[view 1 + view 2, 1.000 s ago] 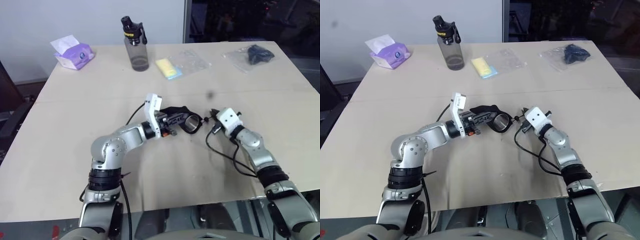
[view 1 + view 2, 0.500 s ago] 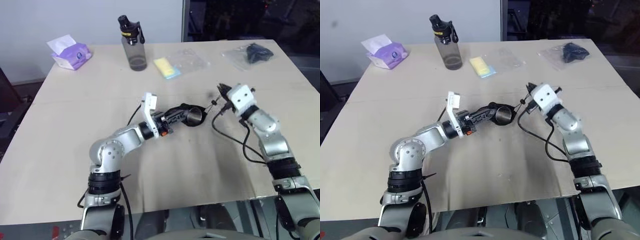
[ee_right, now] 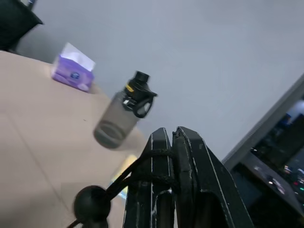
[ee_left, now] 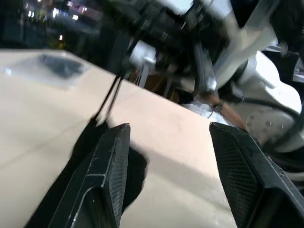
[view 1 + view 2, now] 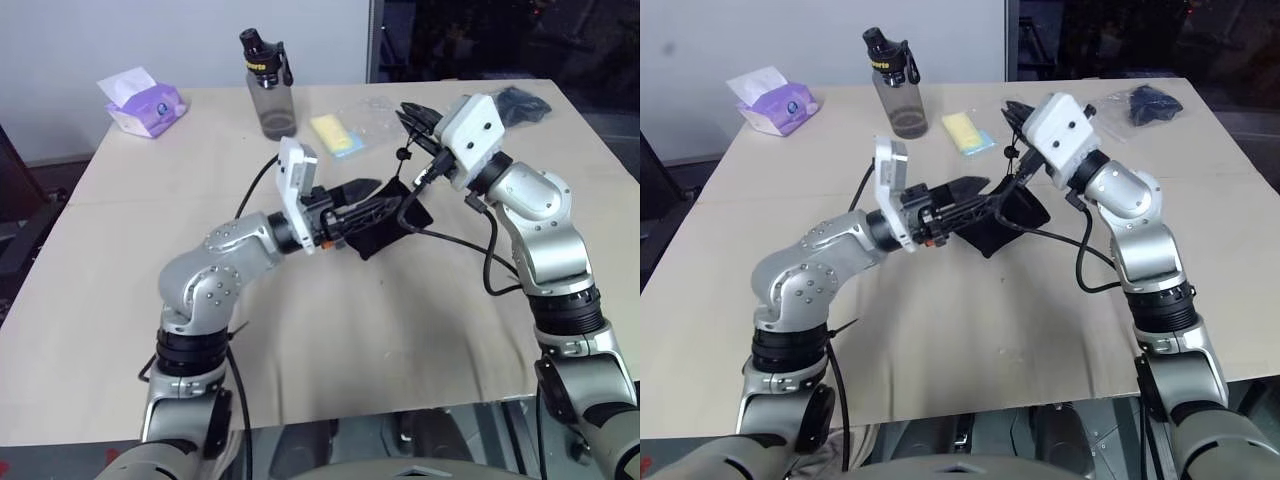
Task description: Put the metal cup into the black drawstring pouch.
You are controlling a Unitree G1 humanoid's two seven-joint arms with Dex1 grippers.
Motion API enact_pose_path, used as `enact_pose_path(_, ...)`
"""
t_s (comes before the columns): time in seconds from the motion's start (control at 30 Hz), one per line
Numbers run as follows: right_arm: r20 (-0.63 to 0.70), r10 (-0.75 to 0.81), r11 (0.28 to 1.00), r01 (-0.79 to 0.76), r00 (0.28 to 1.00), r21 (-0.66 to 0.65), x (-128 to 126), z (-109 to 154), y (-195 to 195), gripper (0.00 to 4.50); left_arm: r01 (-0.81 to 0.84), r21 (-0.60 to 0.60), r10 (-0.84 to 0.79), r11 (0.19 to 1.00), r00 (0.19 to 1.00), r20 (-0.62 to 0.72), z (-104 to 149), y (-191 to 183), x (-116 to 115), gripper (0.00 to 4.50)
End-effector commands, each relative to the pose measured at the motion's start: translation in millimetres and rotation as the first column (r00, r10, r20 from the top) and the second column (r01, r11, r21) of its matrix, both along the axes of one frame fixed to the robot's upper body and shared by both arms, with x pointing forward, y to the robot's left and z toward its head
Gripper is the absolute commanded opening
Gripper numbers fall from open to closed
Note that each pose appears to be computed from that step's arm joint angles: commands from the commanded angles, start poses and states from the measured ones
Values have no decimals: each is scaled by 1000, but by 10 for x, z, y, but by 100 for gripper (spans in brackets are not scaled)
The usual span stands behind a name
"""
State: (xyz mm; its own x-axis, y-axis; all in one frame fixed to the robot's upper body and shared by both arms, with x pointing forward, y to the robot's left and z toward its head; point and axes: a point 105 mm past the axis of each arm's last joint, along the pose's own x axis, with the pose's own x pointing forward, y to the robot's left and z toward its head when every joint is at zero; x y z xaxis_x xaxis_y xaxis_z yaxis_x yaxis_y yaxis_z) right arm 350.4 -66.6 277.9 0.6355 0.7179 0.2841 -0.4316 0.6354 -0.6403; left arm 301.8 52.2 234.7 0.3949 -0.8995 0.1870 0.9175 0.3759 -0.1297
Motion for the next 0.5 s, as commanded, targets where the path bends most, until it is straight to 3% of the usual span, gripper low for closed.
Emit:
enact_pose_path(0.03,38,61,998,-62,997,23,-151,126,126,0,-85,-51,88,995,994,72,186,-28,123,271)
enact_pose_path(0.2,20,87,995,-88,996,45,-198,133,185,0,-171,-89,180,981,978,108,267,-5,258,271)
enact_pose_path(0.5,12,111,992,-111,994,53,-238,160,251,0,-135,-67,144,989,980,138,260,-58,238,271)
